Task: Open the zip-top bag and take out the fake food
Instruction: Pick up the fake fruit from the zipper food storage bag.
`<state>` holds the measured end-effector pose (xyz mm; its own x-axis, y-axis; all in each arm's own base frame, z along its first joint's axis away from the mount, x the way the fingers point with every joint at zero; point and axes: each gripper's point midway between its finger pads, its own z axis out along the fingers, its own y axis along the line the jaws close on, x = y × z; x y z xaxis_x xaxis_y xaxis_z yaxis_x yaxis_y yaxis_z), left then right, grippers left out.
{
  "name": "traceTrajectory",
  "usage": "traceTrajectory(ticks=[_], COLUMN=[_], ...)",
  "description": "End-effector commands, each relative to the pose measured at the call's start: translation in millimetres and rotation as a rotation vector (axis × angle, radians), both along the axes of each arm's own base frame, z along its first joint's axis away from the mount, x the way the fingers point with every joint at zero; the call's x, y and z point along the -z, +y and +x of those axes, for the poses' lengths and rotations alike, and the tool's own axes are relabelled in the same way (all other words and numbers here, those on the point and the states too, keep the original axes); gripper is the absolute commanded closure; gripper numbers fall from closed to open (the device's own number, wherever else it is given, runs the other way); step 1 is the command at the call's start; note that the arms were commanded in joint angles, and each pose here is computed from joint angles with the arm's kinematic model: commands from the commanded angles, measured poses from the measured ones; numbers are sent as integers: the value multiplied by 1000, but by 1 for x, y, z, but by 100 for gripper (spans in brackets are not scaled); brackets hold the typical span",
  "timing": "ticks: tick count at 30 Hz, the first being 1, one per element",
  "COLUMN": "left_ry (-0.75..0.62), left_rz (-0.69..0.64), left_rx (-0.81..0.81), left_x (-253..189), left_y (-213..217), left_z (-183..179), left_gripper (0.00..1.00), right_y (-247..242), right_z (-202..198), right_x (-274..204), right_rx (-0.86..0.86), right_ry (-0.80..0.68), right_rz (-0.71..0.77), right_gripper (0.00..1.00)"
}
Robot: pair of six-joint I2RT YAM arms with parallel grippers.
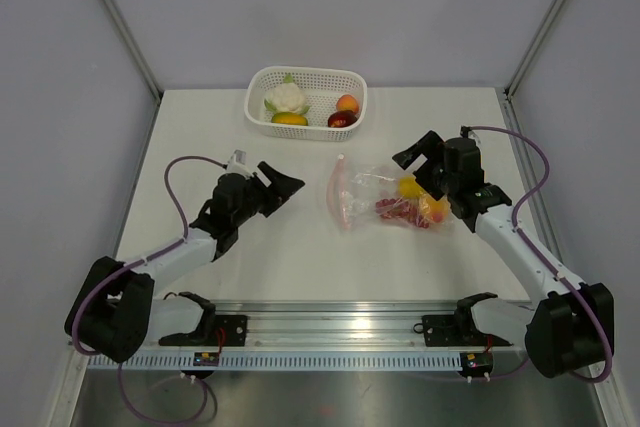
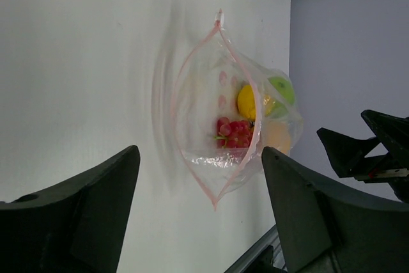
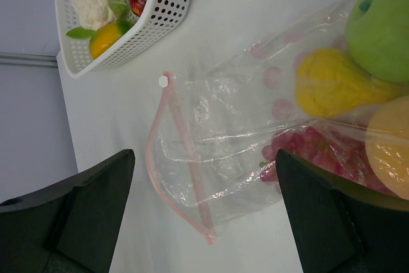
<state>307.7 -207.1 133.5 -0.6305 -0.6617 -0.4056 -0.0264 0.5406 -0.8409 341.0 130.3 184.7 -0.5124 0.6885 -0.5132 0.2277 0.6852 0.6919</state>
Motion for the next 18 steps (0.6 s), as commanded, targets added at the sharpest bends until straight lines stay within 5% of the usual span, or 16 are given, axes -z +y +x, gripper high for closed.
traceTrajectory(ticks=[1, 12, 14, 18], left_ry=[-85, -44, -54, -19], left_rz=[-48, -63, -89, -86], left_rx=[16, 120, 152, 184], left_x=[-27, -11, -9, 13], left_y=[-20, -74, -82, -90], left_z=[11, 30, 29, 30], left_gripper=[24, 51, 65, 68], right_y=[-2, -14, -18, -29], right_z=[9, 5, 5, 5], right_x=[-14, -23, -22, -14], right_rx=[21, 57, 70, 136], right_ry=[-38, -65, -66, -30], right_rz=[-4, -47, -54, -74], right_gripper=[1, 0, 1, 1])
